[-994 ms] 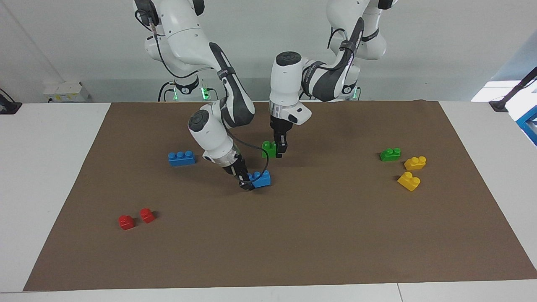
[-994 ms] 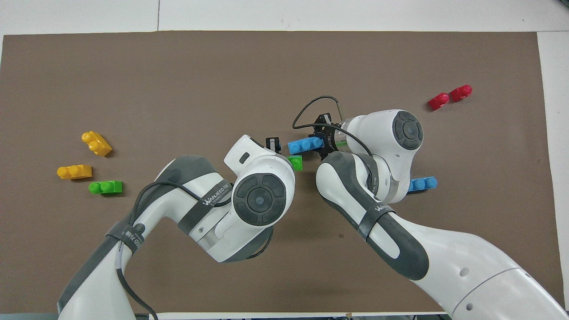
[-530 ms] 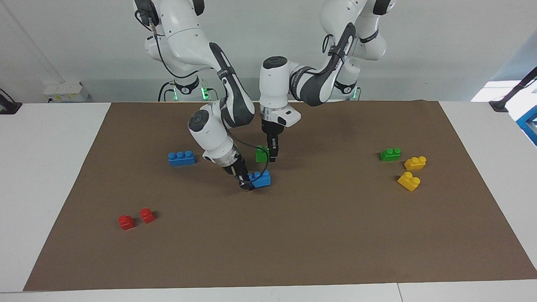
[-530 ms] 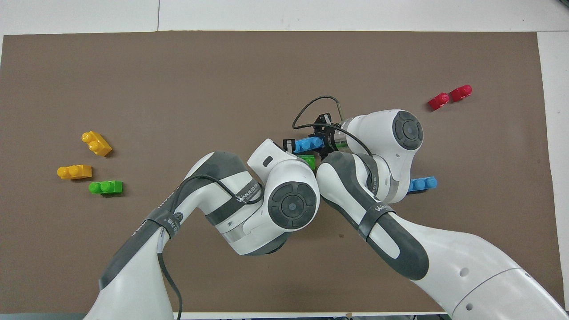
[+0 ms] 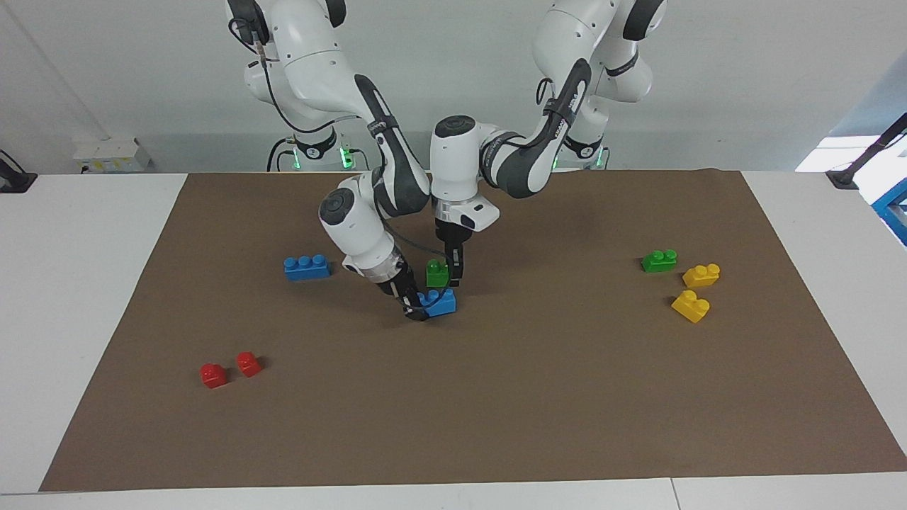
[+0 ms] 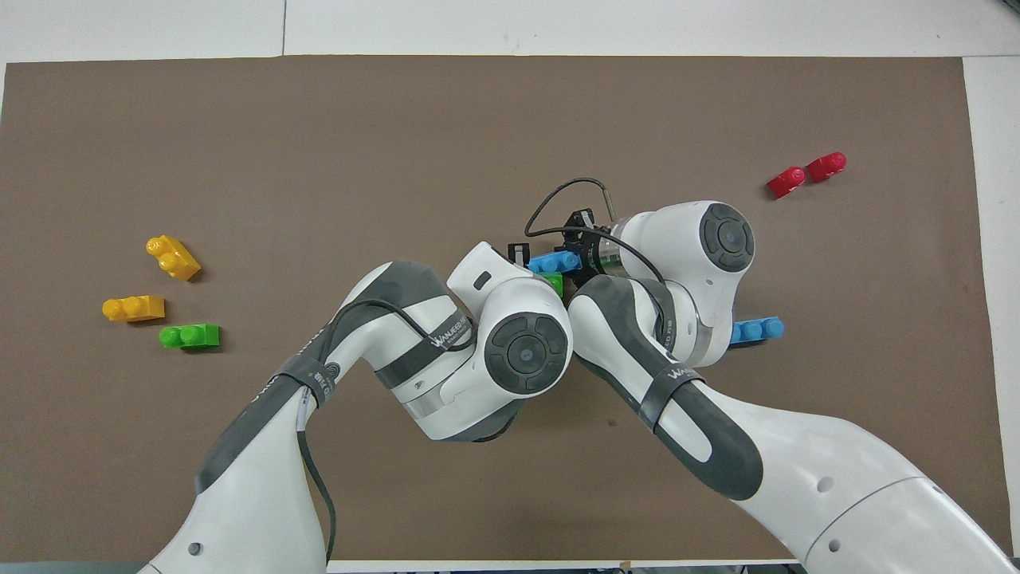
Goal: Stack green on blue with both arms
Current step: 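Lower the green brick onto the blue brick with the left gripper, then press the green brick down with the left gripper while the right gripper holds blue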
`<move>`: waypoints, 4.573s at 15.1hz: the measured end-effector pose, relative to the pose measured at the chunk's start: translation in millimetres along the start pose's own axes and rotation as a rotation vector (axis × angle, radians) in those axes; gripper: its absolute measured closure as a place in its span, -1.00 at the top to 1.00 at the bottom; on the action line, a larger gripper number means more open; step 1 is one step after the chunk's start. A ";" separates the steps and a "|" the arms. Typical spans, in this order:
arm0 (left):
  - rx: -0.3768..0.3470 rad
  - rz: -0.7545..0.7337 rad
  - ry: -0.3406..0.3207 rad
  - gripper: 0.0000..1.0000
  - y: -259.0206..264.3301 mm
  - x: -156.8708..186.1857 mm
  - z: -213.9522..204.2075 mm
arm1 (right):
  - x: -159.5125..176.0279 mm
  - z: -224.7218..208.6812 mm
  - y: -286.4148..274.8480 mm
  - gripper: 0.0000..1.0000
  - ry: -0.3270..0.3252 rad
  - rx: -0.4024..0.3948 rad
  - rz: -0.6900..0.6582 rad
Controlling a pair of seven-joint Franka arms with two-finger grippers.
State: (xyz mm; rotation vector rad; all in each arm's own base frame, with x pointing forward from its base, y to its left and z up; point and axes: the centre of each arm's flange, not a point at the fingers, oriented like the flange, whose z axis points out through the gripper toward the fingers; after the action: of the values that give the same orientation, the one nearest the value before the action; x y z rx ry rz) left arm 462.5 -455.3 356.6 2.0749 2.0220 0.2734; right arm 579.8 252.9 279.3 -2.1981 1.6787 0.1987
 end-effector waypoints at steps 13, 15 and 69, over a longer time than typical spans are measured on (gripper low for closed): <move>-0.043 0.000 -0.010 -0.30 19.1 2.6 -3.8 | -7.8 5.9 2.3 -0.26 -0.005 0.010 0.003; -0.041 0.003 -0.006 -0.30 18.9 2.8 -2.6 | -8.0 6.0 2.7 -0.26 -0.004 0.013 0.003; -0.023 0.002 0.088 0.66 8.4 7.9 31.0 | -11.6 12.8 16.9 -0.20 0.030 0.083 -0.043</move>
State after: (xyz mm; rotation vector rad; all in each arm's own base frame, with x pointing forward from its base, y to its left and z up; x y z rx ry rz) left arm 479.7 -448.7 329.2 2.0862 2.0555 0.3929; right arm 561.8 264.3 267.8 -2.1840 1.6235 0.0842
